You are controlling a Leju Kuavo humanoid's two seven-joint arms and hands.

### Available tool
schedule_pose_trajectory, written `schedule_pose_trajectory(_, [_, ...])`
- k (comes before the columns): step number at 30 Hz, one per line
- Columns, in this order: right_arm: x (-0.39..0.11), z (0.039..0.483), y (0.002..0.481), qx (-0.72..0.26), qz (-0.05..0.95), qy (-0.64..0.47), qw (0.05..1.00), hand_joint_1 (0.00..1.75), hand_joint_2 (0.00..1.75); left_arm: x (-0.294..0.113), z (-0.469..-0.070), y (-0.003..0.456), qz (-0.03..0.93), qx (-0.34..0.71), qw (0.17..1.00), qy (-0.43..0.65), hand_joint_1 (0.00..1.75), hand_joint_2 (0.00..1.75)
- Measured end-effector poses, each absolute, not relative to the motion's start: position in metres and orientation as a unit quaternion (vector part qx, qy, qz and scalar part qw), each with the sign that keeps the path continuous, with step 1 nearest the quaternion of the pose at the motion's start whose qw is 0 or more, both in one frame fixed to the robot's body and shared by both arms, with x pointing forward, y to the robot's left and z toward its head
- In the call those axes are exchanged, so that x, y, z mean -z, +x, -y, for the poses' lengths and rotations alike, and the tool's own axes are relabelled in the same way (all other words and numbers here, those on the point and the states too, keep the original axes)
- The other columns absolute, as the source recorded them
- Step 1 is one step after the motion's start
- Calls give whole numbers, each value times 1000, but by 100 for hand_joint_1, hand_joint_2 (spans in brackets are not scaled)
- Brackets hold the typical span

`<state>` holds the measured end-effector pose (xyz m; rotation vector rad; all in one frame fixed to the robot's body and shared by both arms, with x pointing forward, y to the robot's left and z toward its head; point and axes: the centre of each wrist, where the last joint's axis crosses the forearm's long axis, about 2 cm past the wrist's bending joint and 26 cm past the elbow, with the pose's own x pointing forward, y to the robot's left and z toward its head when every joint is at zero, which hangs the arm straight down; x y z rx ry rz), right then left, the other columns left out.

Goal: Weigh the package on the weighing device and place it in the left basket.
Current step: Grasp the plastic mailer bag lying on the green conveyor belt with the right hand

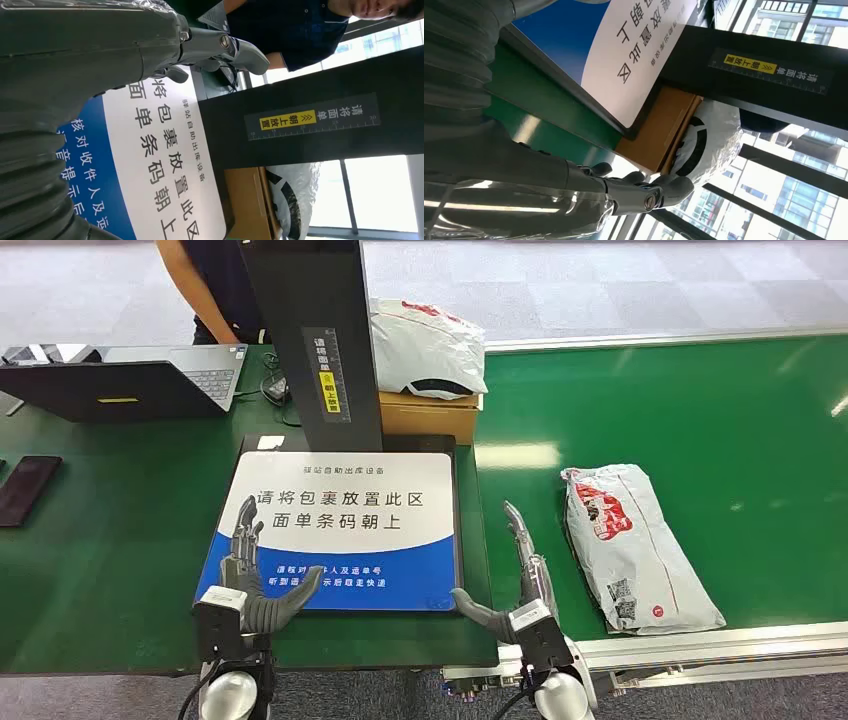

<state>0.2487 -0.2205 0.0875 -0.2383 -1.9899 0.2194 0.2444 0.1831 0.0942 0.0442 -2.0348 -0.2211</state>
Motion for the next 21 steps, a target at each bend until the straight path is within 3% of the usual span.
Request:
schedule_pose_trajectory(9, [-89, 235, 250, -74, 829, -144, 536, 0, 175, -100, -183, 252, 854, 90, 512, 14, 0, 175])
schedule_pose_trajectory(17, [-93, 285, 255, -110, 747, -392, 525, 0, 175, -98, -187, 251, 855, 81, 512, 11, 0, 175])
schedule_pose_trajectory(21, [-92, 304, 256, -124, 701, -463, 529, 0, 175, -100, -186, 254, 856, 82, 510, 7, 0, 175])
